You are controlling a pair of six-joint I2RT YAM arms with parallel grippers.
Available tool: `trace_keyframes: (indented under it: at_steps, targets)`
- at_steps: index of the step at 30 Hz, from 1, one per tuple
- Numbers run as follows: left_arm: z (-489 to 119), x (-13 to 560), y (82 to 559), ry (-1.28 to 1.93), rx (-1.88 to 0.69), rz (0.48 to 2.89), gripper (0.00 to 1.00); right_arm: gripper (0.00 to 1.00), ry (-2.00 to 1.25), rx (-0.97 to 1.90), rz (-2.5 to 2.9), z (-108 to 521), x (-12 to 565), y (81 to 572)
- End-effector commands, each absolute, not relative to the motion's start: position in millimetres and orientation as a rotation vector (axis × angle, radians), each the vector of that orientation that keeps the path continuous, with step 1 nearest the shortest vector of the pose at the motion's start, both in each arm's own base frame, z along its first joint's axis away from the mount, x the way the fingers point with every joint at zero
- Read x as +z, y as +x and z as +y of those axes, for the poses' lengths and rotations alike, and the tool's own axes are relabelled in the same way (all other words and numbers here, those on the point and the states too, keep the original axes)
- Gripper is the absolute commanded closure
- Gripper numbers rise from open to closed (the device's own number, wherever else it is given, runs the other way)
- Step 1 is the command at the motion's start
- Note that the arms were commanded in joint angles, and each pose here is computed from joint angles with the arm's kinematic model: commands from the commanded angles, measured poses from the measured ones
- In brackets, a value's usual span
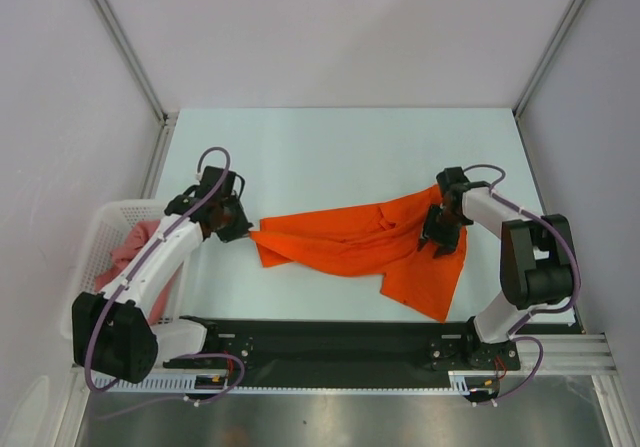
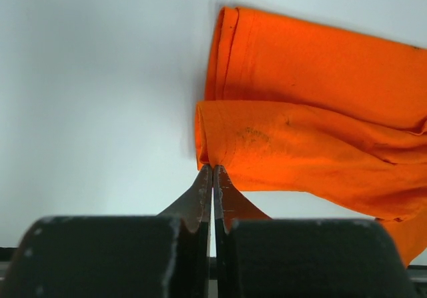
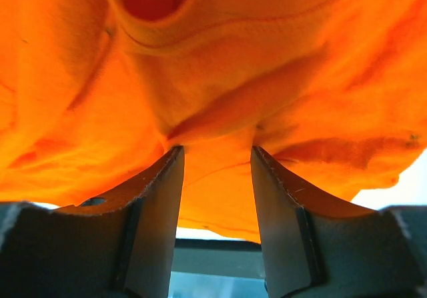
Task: Fold and stack the t-shirts
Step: Flatten the tshirt out
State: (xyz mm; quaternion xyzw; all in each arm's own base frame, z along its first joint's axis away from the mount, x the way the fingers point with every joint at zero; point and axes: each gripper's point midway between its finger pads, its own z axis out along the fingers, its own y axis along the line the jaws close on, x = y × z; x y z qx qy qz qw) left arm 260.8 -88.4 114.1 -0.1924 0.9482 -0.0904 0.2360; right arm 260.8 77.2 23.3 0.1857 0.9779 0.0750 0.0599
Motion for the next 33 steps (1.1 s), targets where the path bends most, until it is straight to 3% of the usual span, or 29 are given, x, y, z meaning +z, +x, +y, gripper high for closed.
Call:
trace_keyframes:
  at_steps: [1, 9, 13, 16, 22, 26, 33]
  targets:
    - [-80.8, 129.8, 267.8, -0.544, -0.259, 2.522, 1.00, 0.51, 0.567, 0.240, 2.901, 85.3, 23.2, 281.9]
    - [-53.9, 169.2, 315.3, -0.607, -0.230, 2.411, 1.00, 0.52, 0.432, 0.265, 2.902, 118.1, 10.9, 330.3]
    - [-44.9, 192.1, 337.3, -0.594, -0.195, 2.350, 0.99, 0.51, 0.328, 0.321, 2.845, 137.6, 35.8, 370.2]
    - [-34.5, 197.4, 343.7, -0.592, -0.143, 2.326, 0.99, 0.49, 0.306, 0.283, 2.839, 131.2, 55.5, 370.1]
    - [-46.0, 173.7, 340.0, -0.559, -0.206, 2.397, 1.00, 0.43, 0.467, 0.225, 2.843, 79.2, 94.6, 284.1]
    - [-56.1, 161.4, 337.4, -0.560, -0.272, 2.421, 1.00, 0.44, 0.550, 0.293, 2.946, 80.9, 66.7, 212.0]
    - [-56.1, 166.8, 338.4, -0.545, -0.275, 2.407, 1.00, 0.53, 0.658, 0.337, 2.962, 83.4, 42.5, 183.2]
